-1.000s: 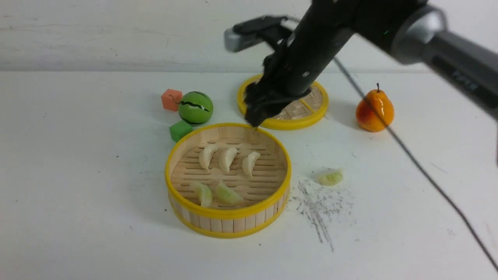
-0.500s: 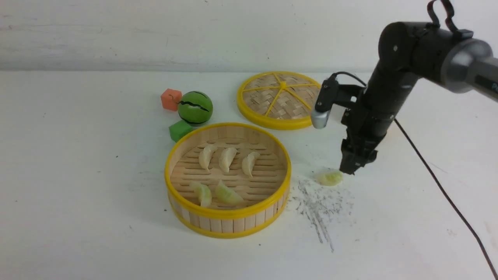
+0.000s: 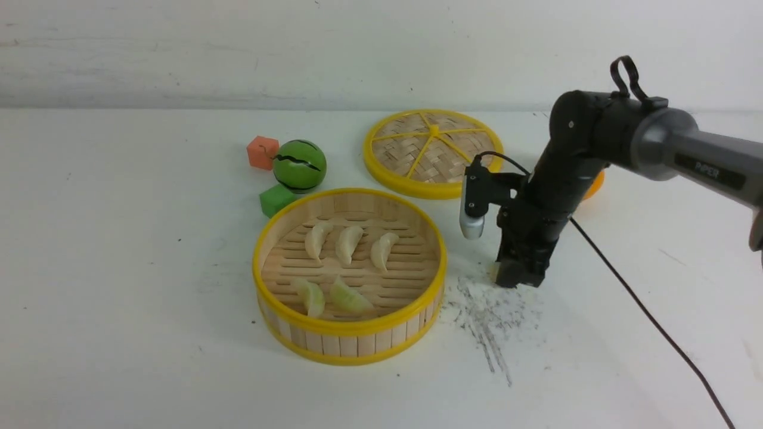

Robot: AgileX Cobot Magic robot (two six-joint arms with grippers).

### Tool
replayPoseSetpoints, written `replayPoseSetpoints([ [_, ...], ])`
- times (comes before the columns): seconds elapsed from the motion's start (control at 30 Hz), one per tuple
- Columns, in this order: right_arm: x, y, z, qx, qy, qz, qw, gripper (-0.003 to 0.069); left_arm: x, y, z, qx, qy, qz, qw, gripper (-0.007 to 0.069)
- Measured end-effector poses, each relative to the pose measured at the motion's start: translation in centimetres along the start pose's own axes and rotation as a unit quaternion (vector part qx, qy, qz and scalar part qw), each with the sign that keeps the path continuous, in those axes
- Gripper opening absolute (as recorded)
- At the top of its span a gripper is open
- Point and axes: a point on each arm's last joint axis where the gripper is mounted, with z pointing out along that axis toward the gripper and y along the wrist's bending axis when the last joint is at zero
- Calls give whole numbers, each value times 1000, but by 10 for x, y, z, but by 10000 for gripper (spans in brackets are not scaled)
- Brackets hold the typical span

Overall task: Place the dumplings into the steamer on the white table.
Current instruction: 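Reach for and grasp a dumpling lying on the table beside the steamer, then place the dumpling in the bamboo steamer basket with the right gripper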

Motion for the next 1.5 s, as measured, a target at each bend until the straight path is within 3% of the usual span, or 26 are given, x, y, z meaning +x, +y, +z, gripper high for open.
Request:
replayPoseSetpoints([
  [0.13,1,2,0,-10,6,86,996,197,0,0,0,0,0,0,1000,39],
  [0.23,0,2,-2,-14,9,193,981,197,0,0,0,0,0,0,1000,39],
  [0.4,-11,-4,-24,-20,5,363,932,197,0,0,0,-1,0,1,1000,39],
  [0.47,-19,-9,-36,-12,-18,384,923,197,0,0,0,-1,0,1,1000,39],
  [0.5,-32,-13,-55,-15,-63,420,905,197,0,0,0,-1,0,1,1000,39],
  [0.57,-46,-10,-69,-33,-101,437,893,197,0,0,0,-1,0,1,1000,41],
  [0.67,-76,12,-84,-66,-136,420,895,197,0,0,0,-1,0,1,1000,46],
  [0.8,-121,55,-75,-86,-119,356,923,197,0,0,0,-1,0,2,1000,49],
  [0.9,-135,71,-54,-83,-86,333,935,197,0,0,0,-1,0,2,1000,49],
  [1.2,-130,74,3,-68,-11,364,929,197,0,0,0,-1,0,2,1000,55],
  [1.33,-133,74,4,-61,-22,362,930,257,0,0,0,-1,0,2,1000,57],
  [1.5,-132,74,1,-57,-21,360,931,404,0,0,0,-1,0,2,1000,60],
])
